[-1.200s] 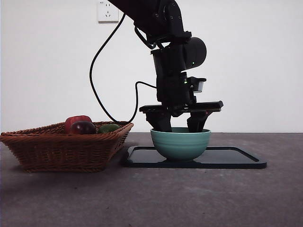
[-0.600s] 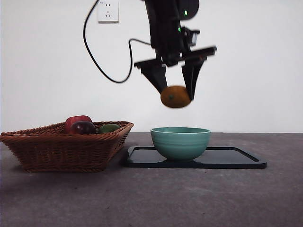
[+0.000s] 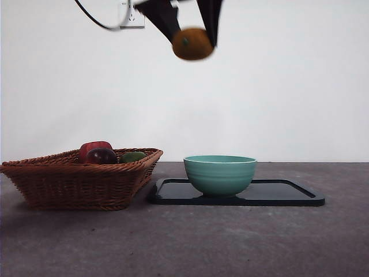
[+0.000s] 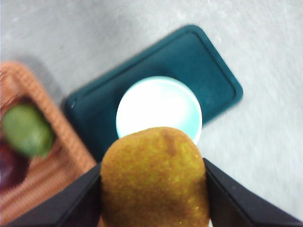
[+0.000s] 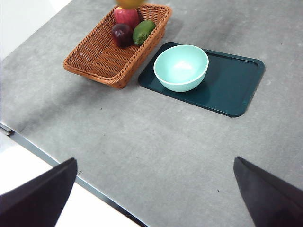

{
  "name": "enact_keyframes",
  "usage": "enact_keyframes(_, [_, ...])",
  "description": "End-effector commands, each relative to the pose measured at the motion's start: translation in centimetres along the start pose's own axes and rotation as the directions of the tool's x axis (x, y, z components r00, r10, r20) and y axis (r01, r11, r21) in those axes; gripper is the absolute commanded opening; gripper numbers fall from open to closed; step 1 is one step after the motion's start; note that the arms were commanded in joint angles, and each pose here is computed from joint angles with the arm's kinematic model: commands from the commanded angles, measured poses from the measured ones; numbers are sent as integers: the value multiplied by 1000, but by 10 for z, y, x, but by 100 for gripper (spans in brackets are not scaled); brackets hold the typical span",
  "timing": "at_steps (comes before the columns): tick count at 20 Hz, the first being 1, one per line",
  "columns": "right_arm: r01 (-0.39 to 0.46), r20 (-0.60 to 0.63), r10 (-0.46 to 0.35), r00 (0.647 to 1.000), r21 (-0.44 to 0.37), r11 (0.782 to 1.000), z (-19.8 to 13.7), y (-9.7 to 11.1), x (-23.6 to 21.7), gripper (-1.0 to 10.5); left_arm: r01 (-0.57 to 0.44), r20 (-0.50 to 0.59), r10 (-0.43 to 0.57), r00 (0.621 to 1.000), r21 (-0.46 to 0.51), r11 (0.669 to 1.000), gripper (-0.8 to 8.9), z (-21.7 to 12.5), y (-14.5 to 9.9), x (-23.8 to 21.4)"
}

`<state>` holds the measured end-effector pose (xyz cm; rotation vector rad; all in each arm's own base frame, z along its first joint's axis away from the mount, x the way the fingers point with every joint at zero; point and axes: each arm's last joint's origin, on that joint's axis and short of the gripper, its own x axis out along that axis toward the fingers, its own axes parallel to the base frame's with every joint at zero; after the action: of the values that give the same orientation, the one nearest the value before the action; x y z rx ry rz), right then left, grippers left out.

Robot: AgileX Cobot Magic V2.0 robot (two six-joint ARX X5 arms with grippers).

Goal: Pick up the wifruite, put it on the bowl, pick up the plate, put it on desk

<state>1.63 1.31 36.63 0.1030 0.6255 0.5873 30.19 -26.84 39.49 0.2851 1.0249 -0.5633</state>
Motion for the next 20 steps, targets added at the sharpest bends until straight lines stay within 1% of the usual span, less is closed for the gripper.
enact_keyframes(1, [-11, 16, 12, 1000, -13, 1000, 2, 1, -2, 561, -6, -62, 7, 998, 19, 1000, 240, -19, 3, -16])
enact_keyframes(7, [-12, 17, 12, 1000, -13, 1000, 2, 1, -2, 561, -36, -73, 34, 997, -28, 999, 240, -68, 29, -65])
enact_keyframes(11, [-12, 16, 12, 1000, -12, 1000, 2, 1, -2, 561, -79, -106, 66, 992, -123, 989, 240, -96, 52, -76])
enact_keyframes(15, [-12, 16, 12, 1000, -12, 1000, 2, 1, -2, 561, -126, -199, 88, 976, -185, 975, 240, -116, 70, -52])
enact_keyframes(17, [-12, 16, 12, 1000, -12, 1000, 2, 1, -2, 561, -133, -199, 93, 976, -200, 971, 240, -119, 75, -32])
enact_keyframes(20, [-12, 16, 12, 1000, -10, 1000, 2, 1, -2, 561, -133, -140, 102, 985, -235, 963, 240, -121, 81, 0])
